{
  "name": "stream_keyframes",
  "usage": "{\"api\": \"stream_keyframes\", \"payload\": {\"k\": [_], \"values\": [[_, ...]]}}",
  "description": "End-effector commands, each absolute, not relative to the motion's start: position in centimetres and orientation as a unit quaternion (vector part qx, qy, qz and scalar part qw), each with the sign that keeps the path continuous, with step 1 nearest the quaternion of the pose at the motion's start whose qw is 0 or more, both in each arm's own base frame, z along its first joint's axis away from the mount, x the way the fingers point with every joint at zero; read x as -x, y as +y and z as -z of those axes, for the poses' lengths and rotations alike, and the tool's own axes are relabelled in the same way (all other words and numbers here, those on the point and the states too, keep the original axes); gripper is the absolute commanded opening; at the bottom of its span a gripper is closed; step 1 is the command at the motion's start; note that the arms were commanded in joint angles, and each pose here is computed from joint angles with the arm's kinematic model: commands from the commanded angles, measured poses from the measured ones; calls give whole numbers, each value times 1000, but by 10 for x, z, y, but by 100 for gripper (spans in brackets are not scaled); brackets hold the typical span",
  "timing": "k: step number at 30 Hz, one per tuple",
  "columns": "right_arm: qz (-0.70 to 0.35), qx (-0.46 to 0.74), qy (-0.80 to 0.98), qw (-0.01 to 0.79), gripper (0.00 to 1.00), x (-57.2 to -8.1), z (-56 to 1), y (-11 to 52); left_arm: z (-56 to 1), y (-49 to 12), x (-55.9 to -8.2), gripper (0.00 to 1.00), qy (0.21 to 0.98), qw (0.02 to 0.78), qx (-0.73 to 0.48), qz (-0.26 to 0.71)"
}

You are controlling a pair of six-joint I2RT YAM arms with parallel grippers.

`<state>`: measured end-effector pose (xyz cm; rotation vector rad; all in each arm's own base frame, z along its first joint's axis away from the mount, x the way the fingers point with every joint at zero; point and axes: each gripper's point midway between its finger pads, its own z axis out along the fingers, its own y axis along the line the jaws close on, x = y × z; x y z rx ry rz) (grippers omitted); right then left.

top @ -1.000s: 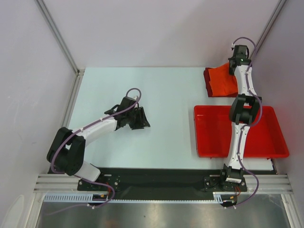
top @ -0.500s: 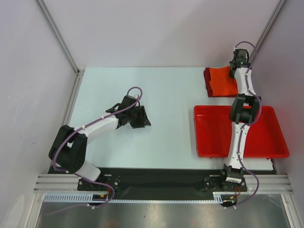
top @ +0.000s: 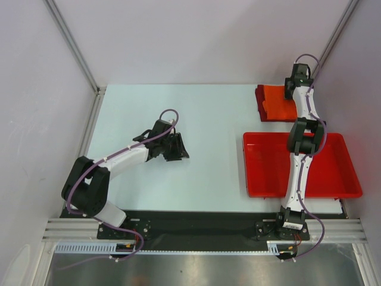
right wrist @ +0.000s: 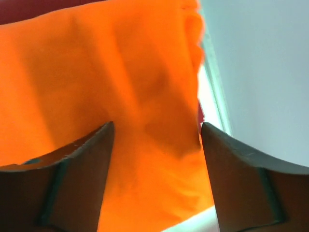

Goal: Fold and stack the t-shirts
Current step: Neatly place the folded tshirt to the corner

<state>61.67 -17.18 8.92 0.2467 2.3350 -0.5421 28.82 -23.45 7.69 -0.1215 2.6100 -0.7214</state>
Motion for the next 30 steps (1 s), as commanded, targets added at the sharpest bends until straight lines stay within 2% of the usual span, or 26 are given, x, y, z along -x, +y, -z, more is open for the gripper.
{"api": "stream_keyframes", "payload": {"k": [1,2,9,14,22,25,30], "values": [[262,-126,870,399,78,-622,-139,-192,-96,-239,-297,46,929,236,45,281],[267,-130,861,413,83,-621,-158,-191,-99,-239,-297,46,928,238,46,283],[296,-135,830,452,99,-610,-227,-177,-120,-234,-293,46,916,265,52,295],[279,-138,834,456,100,-595,-253,-151,-155,-229,-281,48,896,302,45,323],[145,-89,849,500,100,-570,-306,-27,-189,-210,-256,50,879,319,68,347],[67,-95,856,503,95,-561,-309,0,-209,-204,-245,50,867,339,61,360],[-31,-64,866,495,95,-517,-306,67,-216,-193,-226,52,863,350,48,361]]}}
